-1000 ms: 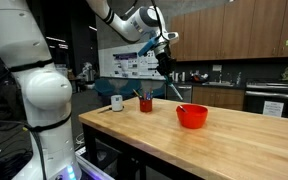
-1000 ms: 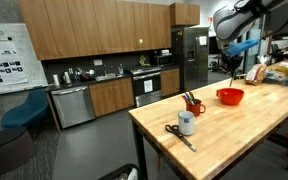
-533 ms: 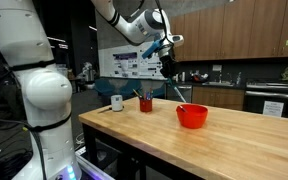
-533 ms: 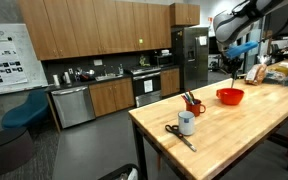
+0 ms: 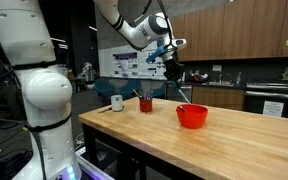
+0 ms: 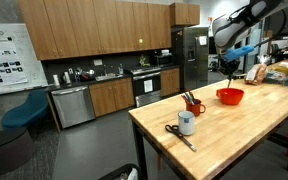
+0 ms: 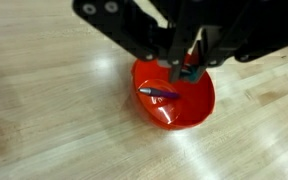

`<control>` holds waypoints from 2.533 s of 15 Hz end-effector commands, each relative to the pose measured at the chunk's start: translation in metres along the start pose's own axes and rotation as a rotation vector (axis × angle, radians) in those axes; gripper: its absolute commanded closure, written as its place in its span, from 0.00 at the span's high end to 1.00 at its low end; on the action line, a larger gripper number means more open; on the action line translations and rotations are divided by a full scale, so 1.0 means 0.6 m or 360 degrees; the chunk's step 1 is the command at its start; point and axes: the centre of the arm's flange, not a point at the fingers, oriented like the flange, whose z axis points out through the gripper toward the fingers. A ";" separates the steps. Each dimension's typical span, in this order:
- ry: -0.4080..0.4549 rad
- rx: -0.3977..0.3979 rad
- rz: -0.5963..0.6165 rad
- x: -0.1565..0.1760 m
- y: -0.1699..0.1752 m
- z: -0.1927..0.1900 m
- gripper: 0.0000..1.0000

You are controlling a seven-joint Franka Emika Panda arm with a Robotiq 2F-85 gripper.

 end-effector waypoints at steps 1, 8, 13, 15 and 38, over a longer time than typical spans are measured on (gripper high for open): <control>0.0044 -0.0033 -0.0008 0.012 0.004 0.006 0.43; 0.0080 0.0015 -0.0090 -0.007 -0.006 -0.027 0.90; 0.0134 0.0169 -0.0301 -0.029 -0.042 -0.085 1.00; 0.0146 0.0260 -0.0408 -0.037 -0.062 -0.107 1.00; 0.0236 0.0444 -0.0615 -0.060 -0.308 -0.132 1.00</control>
